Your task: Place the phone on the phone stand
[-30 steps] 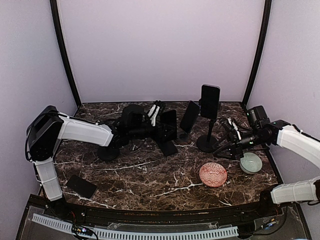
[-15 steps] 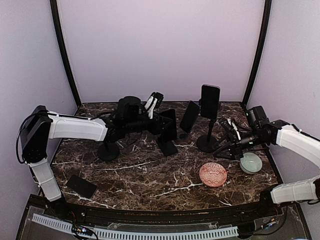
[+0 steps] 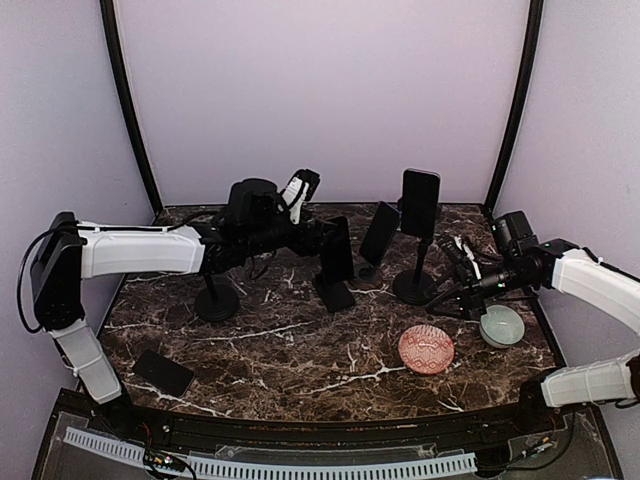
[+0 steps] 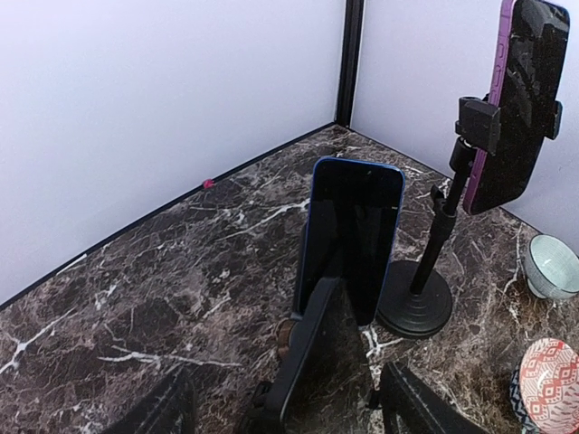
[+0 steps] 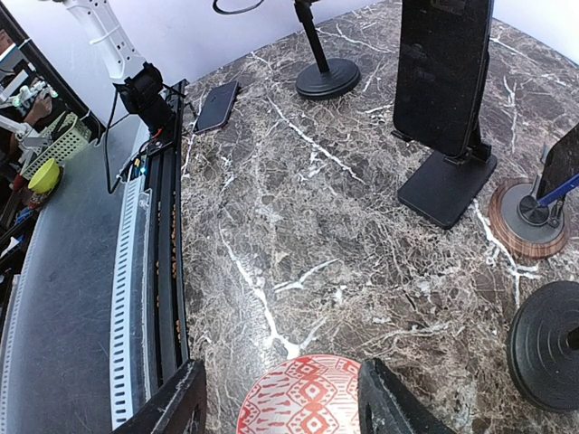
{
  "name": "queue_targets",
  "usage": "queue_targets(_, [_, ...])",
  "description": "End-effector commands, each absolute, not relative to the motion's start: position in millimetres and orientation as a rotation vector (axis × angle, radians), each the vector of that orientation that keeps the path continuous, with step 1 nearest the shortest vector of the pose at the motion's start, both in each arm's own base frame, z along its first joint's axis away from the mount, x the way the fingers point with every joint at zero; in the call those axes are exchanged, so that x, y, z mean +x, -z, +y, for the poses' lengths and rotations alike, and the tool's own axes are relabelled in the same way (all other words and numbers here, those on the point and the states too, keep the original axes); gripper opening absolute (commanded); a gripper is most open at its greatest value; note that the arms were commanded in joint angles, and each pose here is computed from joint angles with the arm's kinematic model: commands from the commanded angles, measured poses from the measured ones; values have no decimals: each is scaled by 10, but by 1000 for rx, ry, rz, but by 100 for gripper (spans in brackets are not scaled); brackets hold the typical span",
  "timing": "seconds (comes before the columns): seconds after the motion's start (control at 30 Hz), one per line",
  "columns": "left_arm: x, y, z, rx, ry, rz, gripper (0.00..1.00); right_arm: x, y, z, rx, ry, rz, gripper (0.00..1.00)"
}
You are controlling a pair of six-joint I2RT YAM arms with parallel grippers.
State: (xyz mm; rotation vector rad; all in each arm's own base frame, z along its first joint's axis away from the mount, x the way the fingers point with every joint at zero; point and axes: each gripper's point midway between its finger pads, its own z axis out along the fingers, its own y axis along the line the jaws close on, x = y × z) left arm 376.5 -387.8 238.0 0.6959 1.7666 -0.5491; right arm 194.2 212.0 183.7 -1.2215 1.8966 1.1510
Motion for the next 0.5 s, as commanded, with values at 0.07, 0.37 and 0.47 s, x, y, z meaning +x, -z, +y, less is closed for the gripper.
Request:
queue_targets(0.07, [3637, -2616, -3433, 579, 442, 1861, 71, 1997, -1954, 2131, -1230, -1121, 1851, 57])
queue_targets(0.37, [2809, -2096, -3129, 648, 261, 2153, 69, 1993, -1972, 2134, -1230, -1126, 1842, 57])
queue_targets(0.47, [2543, -1785, -2877, 503, 158, 2295, 70, 1992, -1973, 2133, -1232, -1122, 1837, 57])
